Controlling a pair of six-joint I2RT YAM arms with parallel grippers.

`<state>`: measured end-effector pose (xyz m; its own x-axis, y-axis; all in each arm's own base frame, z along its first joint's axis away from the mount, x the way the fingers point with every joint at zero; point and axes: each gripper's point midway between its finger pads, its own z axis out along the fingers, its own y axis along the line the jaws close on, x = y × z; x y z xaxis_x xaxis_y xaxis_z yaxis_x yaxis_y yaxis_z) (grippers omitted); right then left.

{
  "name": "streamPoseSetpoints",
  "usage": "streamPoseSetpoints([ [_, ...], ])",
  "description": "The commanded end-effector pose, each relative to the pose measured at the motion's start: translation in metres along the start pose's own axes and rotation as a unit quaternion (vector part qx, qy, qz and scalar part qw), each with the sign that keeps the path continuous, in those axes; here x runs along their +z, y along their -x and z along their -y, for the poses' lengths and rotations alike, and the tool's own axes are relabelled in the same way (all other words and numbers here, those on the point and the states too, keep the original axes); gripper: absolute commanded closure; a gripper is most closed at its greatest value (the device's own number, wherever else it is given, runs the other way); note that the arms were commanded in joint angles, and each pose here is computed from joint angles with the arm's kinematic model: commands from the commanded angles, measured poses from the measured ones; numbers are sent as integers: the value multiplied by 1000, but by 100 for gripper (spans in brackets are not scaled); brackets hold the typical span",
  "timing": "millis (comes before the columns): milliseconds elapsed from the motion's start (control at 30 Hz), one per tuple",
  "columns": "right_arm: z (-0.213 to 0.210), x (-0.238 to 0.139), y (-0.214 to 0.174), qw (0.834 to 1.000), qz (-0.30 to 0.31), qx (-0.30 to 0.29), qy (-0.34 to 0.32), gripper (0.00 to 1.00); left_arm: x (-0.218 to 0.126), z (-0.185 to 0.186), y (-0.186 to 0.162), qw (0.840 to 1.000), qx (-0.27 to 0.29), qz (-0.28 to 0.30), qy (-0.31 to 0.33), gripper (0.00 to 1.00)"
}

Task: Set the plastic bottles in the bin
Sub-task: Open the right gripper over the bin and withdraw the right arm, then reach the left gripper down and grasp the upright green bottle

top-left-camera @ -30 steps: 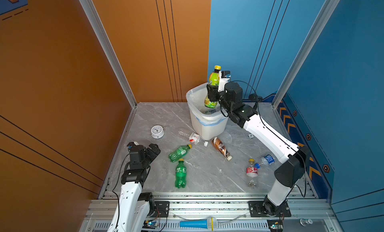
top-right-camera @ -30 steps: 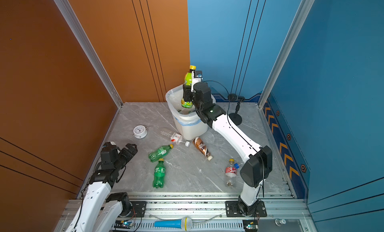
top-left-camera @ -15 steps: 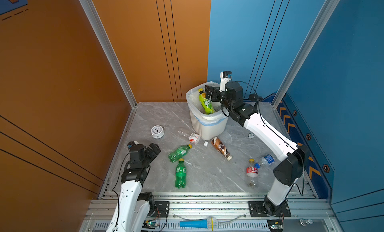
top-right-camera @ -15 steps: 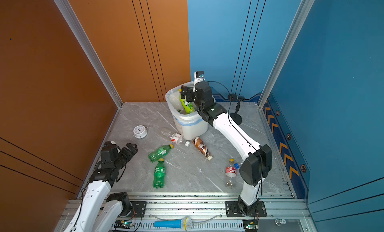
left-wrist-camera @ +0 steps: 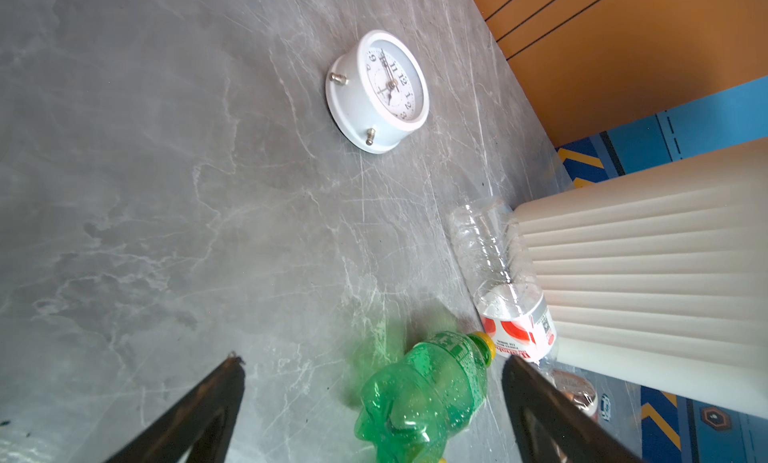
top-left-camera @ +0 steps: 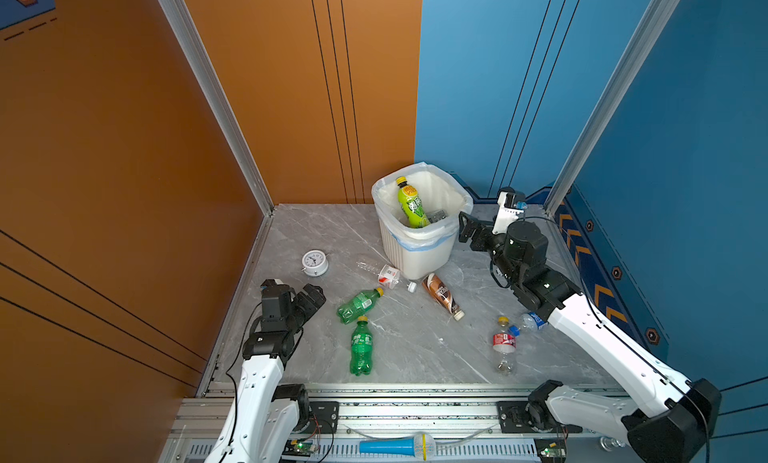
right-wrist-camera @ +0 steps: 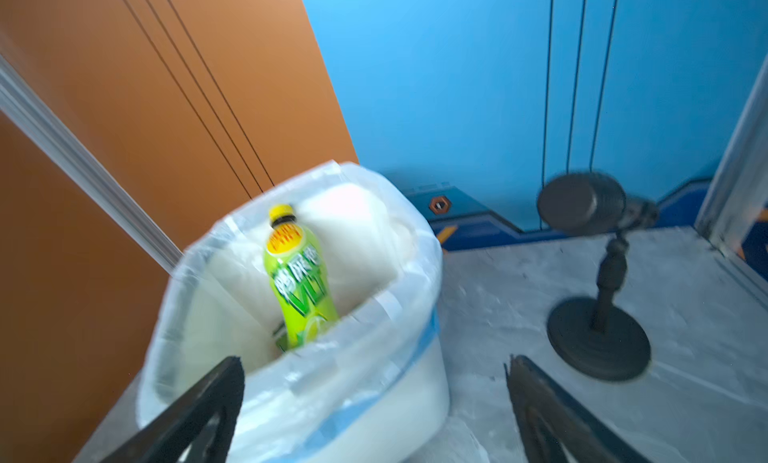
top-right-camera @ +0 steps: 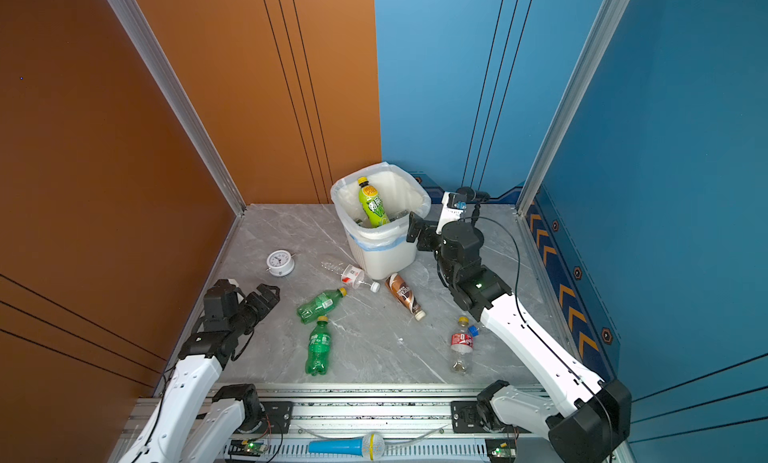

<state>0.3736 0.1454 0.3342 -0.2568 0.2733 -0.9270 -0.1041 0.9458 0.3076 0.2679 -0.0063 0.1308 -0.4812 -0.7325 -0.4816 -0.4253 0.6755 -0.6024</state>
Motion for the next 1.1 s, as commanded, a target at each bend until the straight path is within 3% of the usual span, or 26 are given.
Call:
streamPoseSetpoints([
  [0, 24, 2, -28, 998, -41, 28, -34, 0, -10, 9, -18, 999, 17, -45, 0, 1],
  [333, 21, 16, -36, 998, -55, 34, -23, 0, -34, 0, -96, 983, 100, -147, 38, 0],
  [533, 21, 22, -43, 997, -61, 36, -23, 0, -37, 5, -129, 973, 146, -173, 34, 0],
  [767, 23, 24, -47, 997, -66, 34, -25, 0, -23, 19, -166, 959, 185, -211, 22, 0],
  [1067, 30, 23, -48, 997, -68, 35, -31, 0, -2, 9, -191, 940, 227, -247, 70, 2],
])
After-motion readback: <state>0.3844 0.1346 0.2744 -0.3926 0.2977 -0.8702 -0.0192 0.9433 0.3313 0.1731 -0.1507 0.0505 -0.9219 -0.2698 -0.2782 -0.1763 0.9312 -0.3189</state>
